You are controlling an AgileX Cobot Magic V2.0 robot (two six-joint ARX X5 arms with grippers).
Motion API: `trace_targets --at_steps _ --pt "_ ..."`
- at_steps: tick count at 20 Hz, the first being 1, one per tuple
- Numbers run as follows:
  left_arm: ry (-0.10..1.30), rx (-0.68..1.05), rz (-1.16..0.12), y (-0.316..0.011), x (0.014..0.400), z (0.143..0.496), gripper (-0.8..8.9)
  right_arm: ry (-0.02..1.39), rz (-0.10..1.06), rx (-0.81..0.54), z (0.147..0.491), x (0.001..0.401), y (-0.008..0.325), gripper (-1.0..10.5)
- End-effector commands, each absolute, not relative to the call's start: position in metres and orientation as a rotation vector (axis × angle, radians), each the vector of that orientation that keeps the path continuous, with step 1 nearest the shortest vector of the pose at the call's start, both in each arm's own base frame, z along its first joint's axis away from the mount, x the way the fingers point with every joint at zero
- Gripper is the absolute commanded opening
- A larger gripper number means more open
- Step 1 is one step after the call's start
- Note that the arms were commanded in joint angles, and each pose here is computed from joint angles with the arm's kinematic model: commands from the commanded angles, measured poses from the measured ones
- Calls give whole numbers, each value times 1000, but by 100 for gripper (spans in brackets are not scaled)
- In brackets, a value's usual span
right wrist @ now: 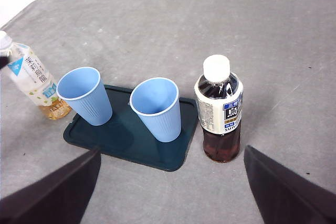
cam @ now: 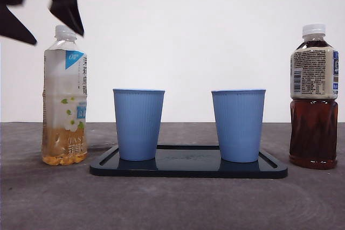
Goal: Pour the drink into the cup
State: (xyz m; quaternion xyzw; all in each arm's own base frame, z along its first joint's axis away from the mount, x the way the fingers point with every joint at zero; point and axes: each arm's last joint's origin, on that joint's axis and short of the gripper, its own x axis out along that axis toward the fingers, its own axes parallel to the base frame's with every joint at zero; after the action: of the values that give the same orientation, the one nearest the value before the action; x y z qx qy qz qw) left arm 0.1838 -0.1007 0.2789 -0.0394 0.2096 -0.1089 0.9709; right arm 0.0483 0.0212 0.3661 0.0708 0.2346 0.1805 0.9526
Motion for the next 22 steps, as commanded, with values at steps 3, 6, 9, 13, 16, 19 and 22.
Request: trace_targets --at_steps 3,6,9,13,16,19,22 --pt "423 -98 -334 -77 126 308 441 455 381 138 371 47 21 433" --pt "410 -117 -356 -52 87 322 437 481 428 81 368 45 22 433" --pt "353 -131 -399 -36 61 329 437 513 544 40 365 43 24 433" --pt "380 -151 -533 -32 48 327 437 511 619 59 366 42 26 433" --pt "379 -162 -536 -33 48 328 431 511 622 59 366 42 26 433" --pt "379 -157 -537 -33 48 328 28 505 626 41 366 42 26 -6" --pt "370 -149 -539 -33 49 328 27 506 637 40 366 42 26 17"
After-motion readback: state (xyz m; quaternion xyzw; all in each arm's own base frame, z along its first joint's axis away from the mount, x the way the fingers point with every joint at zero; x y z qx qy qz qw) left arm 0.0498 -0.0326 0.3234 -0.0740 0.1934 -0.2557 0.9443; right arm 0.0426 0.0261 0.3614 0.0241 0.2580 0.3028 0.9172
